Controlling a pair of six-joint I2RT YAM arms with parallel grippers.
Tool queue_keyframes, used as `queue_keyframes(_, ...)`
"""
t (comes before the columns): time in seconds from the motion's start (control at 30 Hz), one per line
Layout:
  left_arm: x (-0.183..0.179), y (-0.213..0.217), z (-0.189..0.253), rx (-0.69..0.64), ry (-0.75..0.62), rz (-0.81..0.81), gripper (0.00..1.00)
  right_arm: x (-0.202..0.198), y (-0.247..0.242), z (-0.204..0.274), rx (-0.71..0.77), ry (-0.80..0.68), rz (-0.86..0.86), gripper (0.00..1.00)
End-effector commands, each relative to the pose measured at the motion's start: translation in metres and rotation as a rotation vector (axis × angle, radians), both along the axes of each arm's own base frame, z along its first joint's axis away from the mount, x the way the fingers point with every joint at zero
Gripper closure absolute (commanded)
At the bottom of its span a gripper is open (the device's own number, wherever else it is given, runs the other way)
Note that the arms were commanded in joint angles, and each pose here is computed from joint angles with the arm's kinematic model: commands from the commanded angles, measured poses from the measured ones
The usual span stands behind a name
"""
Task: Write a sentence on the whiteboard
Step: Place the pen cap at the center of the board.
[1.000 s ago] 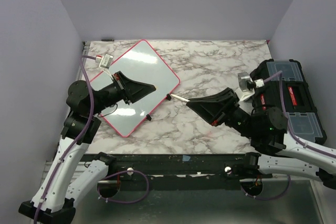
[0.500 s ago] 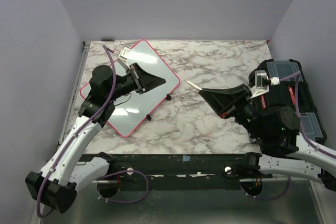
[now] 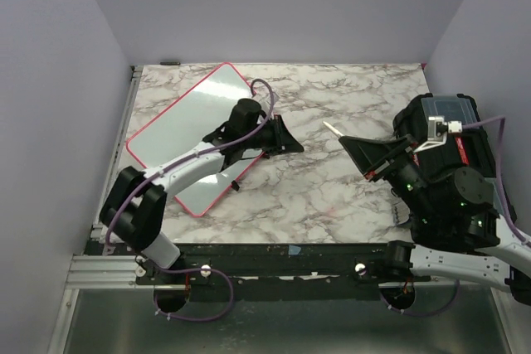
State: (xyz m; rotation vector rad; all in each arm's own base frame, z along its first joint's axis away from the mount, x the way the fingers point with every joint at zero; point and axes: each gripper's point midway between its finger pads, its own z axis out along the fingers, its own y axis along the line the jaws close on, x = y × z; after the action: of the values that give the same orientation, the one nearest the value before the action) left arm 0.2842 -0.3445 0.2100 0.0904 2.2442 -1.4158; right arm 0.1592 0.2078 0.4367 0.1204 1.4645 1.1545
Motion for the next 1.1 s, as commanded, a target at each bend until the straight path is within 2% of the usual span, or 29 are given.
queue_keyframes(0.0,0.022,-0.03,-0.009,0.038,-0.075,-0.009,1.0,0.004,-0.027,-0.008,-0.013,0.049,-0.083,0.99)
queue_keyframes(0.23,0.031,-0.077,-0.046,0.09,-0.048,-0.08,1.0,0.002,-0.041,-0.013,-0.02,0.075,-0.104,0.99)
queue_keyframes(0.4,0.033,-0.091,-0.073,0.126,-0.012,-0.098,0.99,0.001,-0.039,-0.019,-0.035,0.093,-0.095,0.99)
queue_keyframes(0.63,0.029,-0.093,-0.092,0.161,0.01,-0.104,0.75,0.002,-0.037,-0.027,-0.032,0.114,-0.095,0.99)
queue_keyframes(0.87,0.027,-0.089,-0.086,0.16,-0.02,-0.102,0.48,0.002,-0.037,-0.031,-0.029,0.124,-0.096,0.99)
queue_keyframes(0.97,0.027,-0.086,-0.082,0.163,-0.033,-0.101,0.43,0.002,-0.037,-0.032,-0.028,0.128,-0.097,0.99)
queue_keyframes(1.07,0.026,-0.084,-0.075,0.164,-0.052,-0.101,0.33,0.002,-0.037,-0.033,-0.028,0.131,-0.096,0.99)
